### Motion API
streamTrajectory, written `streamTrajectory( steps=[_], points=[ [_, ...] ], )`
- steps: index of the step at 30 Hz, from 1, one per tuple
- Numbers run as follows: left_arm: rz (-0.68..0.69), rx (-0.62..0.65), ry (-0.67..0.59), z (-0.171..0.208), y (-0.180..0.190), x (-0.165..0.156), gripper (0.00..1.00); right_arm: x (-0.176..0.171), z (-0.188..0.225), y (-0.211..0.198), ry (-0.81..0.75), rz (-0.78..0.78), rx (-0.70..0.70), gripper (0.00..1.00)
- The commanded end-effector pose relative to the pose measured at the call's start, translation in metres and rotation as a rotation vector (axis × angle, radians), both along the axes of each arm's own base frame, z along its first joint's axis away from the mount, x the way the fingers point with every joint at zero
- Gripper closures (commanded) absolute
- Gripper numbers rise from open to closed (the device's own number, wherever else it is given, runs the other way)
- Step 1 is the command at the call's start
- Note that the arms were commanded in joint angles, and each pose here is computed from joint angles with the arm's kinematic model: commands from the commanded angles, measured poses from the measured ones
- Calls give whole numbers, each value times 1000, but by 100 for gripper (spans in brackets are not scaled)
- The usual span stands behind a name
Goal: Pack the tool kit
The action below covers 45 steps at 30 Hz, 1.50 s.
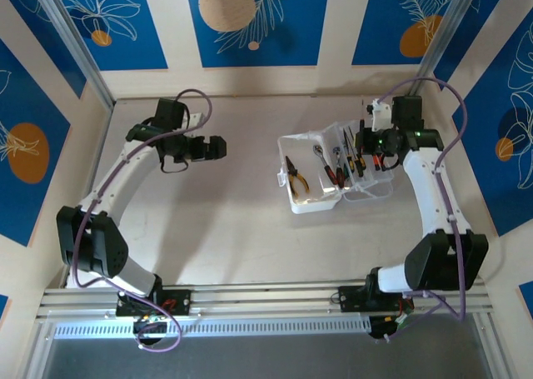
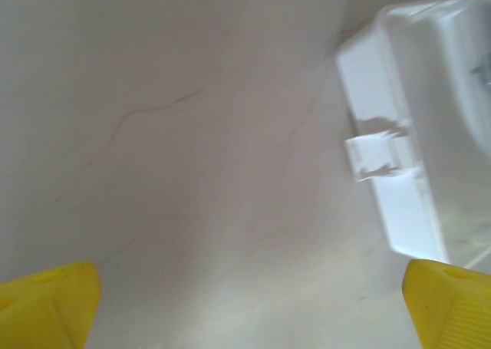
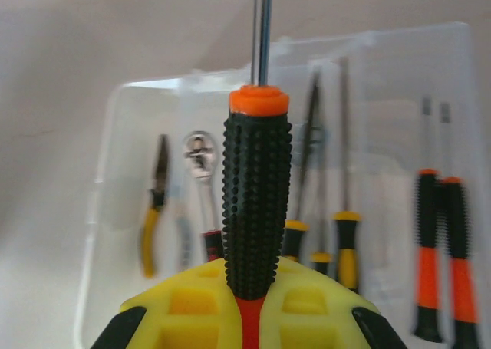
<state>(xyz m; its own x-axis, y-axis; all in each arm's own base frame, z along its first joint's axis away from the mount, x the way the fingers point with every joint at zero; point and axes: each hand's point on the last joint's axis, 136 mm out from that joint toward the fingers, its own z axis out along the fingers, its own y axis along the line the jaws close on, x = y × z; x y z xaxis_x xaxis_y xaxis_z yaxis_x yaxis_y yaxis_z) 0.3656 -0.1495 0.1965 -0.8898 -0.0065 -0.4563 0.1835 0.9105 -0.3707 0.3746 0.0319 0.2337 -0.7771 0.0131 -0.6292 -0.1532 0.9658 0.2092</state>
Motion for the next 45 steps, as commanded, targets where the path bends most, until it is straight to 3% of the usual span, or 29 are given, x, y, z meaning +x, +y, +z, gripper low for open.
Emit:
streamTrajectory(
  steps=[1,10,22,33,41,43,45],
  points=[
    [-2,126,88,-33,22,-14,0,4,-16,-22,74,-18,-110,100],
    [-21,92,127,-50,16,-15,0,17,-62,-40,227,37,-257,100],
    [-23,117,149,-59,18,-13,0,18,-81,-50,277,40,-342,99],
    [-17,160,158,-61,24,-11,0,16,-79,-46,277,45,-318,78],
    [2,179,158,-57,26,-8,0,12,-50,-42,230,5,-263,67],
    [-2,179,149,-54,22,-6,0,8,-31,-39,187,-23,-236,56],
    [-15,169,132,-50,12,-2,0,-1,-8,-39,133,-74,-191,31]
  ],
)
